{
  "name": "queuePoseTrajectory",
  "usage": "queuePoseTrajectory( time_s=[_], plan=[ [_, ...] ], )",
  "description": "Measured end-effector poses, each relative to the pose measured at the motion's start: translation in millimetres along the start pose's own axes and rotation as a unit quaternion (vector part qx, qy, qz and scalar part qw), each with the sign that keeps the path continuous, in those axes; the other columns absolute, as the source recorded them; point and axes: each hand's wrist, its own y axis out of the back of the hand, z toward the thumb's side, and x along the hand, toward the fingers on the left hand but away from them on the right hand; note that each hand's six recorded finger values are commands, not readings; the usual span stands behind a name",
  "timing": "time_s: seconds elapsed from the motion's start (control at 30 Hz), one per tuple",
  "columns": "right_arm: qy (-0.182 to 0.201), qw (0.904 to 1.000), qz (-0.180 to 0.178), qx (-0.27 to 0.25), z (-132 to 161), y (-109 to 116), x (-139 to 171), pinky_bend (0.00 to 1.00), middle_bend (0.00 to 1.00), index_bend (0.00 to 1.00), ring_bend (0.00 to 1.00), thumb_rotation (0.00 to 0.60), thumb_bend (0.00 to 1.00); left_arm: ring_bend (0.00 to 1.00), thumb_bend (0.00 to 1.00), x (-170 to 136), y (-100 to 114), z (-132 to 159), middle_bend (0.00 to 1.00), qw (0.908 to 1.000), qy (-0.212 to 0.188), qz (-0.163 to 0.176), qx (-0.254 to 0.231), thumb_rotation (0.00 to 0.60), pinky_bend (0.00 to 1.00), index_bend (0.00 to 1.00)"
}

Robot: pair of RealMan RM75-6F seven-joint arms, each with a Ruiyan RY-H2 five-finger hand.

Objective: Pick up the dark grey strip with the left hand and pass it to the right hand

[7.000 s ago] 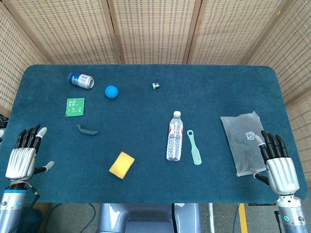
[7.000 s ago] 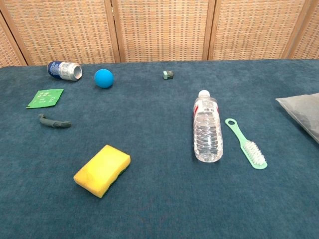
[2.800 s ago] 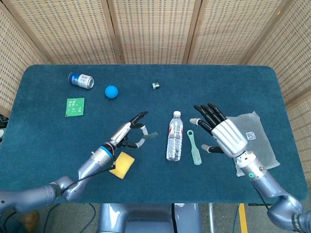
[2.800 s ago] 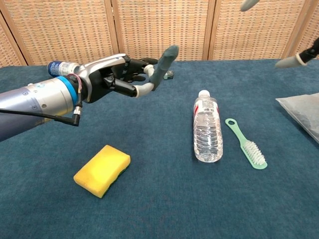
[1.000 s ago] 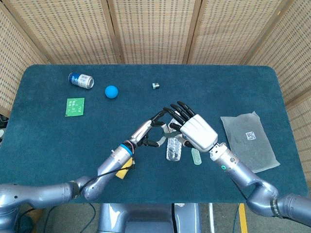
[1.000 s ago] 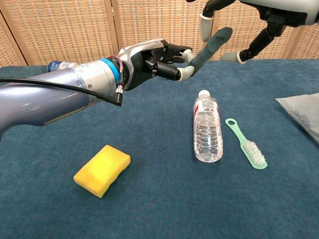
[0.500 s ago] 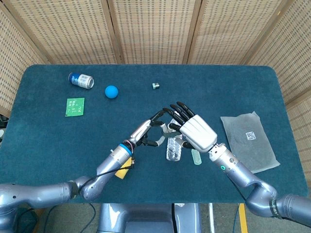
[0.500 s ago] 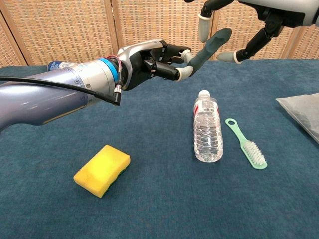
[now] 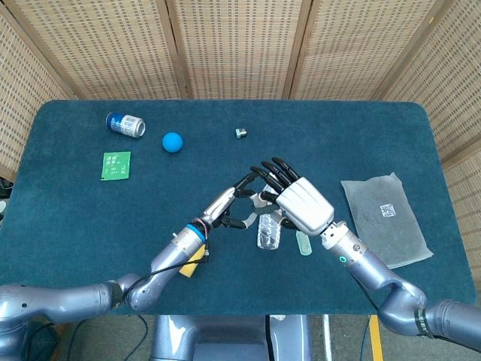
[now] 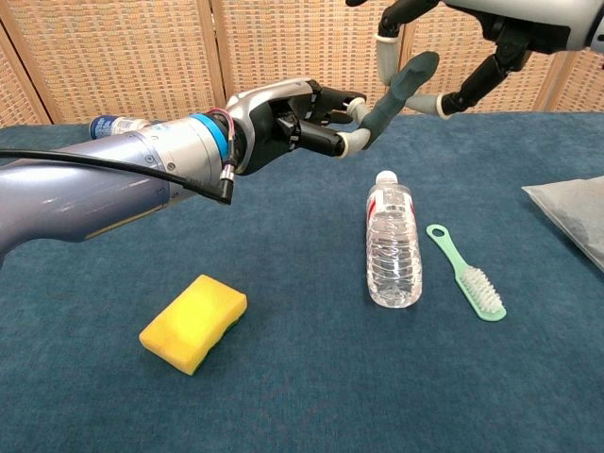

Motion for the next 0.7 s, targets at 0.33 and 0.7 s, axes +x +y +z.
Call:
queuePoseTrajectory(
  time_s=[0.33, 0.7],
  plan=[
    [-0.002, 1.0000, 0.002, 0.002, -1.8, -1.7, 1.2, 0.00, 0.16, 0.56, 0.00, 0.600, 0.61, 0.00, 0.50, -0.1, -2.8, 0.8, 0.00, 1.0000, -0.001, -0.003, 0.000, 0.600, 0.00, 0.79],
    [0.010, 0.9998, 0.001, 0.020, -0.3, -3.5, 3.5, 0.00, 0.22, 0.72, 0.00, 0.600, 0.74, 0.00, 0.50, 0.2, -3.0, 0.5, 0.00, 1.0000, -0.001, -0.002, 0.002, 0.600, 0.00, 0.79]
  ],
)
